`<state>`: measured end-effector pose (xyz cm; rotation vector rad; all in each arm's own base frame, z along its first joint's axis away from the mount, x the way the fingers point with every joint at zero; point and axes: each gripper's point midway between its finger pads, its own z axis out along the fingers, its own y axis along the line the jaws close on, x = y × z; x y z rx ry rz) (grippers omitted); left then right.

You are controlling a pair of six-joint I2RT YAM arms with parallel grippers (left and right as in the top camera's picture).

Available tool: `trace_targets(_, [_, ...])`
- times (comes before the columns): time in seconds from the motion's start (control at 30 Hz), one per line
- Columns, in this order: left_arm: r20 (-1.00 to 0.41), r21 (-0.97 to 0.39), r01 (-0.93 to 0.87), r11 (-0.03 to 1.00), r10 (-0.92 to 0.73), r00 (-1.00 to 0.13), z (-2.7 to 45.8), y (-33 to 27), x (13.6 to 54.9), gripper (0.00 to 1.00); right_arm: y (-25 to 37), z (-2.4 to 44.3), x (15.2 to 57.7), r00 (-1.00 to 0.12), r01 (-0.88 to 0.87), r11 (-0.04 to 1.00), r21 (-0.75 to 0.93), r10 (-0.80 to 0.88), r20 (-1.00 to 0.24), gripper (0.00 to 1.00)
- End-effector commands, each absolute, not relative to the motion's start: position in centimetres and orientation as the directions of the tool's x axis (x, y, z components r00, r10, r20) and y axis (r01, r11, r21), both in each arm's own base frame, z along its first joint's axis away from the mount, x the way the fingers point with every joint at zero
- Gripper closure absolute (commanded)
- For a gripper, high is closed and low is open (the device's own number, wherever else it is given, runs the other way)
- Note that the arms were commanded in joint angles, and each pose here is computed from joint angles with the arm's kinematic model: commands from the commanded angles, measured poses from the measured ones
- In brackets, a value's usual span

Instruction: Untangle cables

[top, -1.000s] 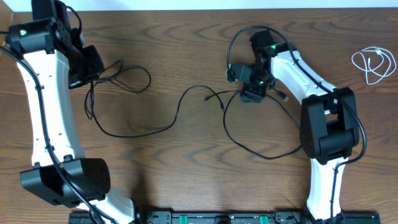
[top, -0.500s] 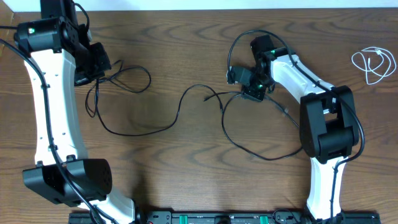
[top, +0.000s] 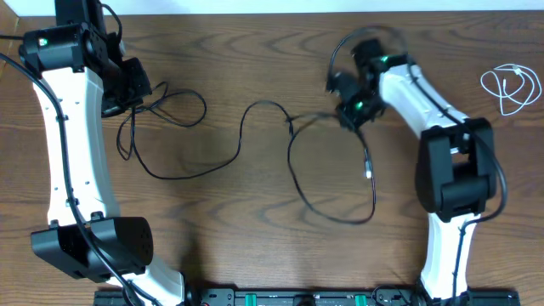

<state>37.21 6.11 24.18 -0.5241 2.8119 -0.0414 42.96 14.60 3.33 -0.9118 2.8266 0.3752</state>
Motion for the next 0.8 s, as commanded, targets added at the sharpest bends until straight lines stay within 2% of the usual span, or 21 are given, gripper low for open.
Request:
trace_targets(0.0, [-0.272, -0.09, -0.349, 0.933, -0.36, -0.892, 24.5, 5.9, 37.1, 0.92, 11.9, 15.9, 47.4, -0.807, -0.459, 0.88, 0.121, -0.356, -0.471, 0.99])
trace_targets(0.2, [-0.272, -0.09, -0.349, 0.933, -0.36, -0.892, 24.4, 5.9, 37.1, 0.92, 6.3, 28.0, 47.3, -0.691, -0.364, 0.93, 0.055, -0.23, -0.685, 0.99])
trace_targets(0.27, [-0.272, -0.09, -0.349, 0.933, -0.36, -0.892, 24.4, 5.9, 37.1, 0.92, 3.9, 30.7, 46.6, -0.659, -0.313, 0.949, 0.033, -0.192, -0.727, 0.99])
trace_targets(0.4, [-0.272, -0.09, -0.349, 0.933, -0.36, -0.892, 24.4, 5.9, 37.1, 0.92, -5.3, 36.4, 43.7, -0.593, -0.048, 0.998, 0.049, 0.011, -0.805, 0.99])
trace_targets(0.6, [-0.272, -0.09, -0.349, 0.933, -0.36, -0.892, 24.4, 5.9, 37.1, 0.92, -14.6, 36.4, 39.8, -0.573, 0.249, 0.959, 0.137, 0.26, -0.777, 0.99])
trace_targets(0.77, [-0.272, -0.09, -0.349, 0.933, -0.36, -0.892, 24.4, 5.9, 37.1, 0.92, -21.2, 34.2, 36.9, -0.549, 0.5, 0.858, 0.116, 0.418, -0.723, 0.99])
